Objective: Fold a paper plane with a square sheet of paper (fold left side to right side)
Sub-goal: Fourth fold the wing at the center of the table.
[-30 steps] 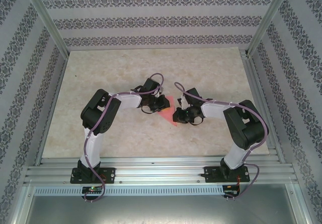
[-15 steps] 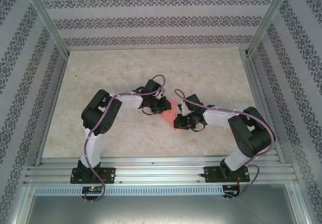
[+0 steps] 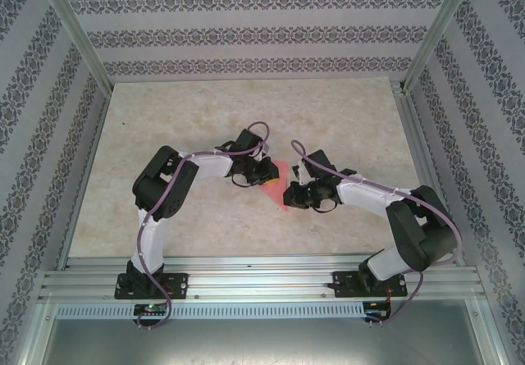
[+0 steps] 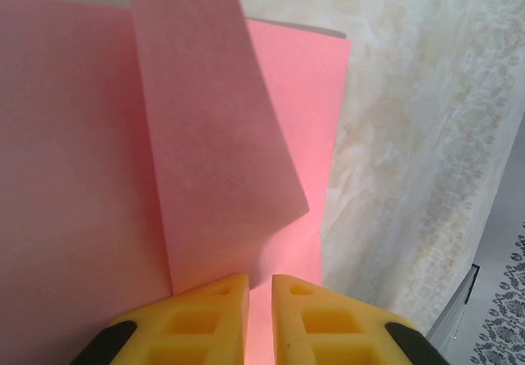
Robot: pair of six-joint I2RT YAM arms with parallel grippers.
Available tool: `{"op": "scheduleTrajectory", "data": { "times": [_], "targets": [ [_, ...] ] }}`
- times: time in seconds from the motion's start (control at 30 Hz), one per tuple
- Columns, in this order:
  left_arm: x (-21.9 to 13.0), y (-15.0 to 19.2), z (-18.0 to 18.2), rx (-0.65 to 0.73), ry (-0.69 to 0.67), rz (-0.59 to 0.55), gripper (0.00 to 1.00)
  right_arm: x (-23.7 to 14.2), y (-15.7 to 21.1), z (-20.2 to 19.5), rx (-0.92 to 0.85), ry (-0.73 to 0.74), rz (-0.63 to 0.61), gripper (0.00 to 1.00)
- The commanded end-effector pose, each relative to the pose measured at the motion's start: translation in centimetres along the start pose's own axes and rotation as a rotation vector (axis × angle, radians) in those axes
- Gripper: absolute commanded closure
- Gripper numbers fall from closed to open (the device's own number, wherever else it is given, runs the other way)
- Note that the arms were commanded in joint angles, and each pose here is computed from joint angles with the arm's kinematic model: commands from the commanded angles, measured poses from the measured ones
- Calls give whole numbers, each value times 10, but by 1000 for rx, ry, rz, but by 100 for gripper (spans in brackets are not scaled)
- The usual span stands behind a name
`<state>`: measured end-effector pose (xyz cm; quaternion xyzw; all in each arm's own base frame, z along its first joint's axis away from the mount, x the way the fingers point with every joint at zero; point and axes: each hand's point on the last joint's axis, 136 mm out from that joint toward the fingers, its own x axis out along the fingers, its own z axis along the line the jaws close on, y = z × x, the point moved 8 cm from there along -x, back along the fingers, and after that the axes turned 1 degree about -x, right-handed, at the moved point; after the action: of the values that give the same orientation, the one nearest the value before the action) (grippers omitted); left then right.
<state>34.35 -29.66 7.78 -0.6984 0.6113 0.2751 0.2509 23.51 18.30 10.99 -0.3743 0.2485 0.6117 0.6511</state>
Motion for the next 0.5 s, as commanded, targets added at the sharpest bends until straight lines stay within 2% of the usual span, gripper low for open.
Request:
{"op": "scheduleTrajectory", "data": {
  "times": [0.0,0.2,0.47],
  "targets": [
    [6,1,28,-20,-107,-19,83,10,-12,7,-2,-28,-17,89],
    [6,1,28,-19,-106,-18,83,30,-2,-14,29,60,50,89],
    [5,0,26,-11,-113,-18,83,36,39,-45,113,149,172,90]
  ]
}}
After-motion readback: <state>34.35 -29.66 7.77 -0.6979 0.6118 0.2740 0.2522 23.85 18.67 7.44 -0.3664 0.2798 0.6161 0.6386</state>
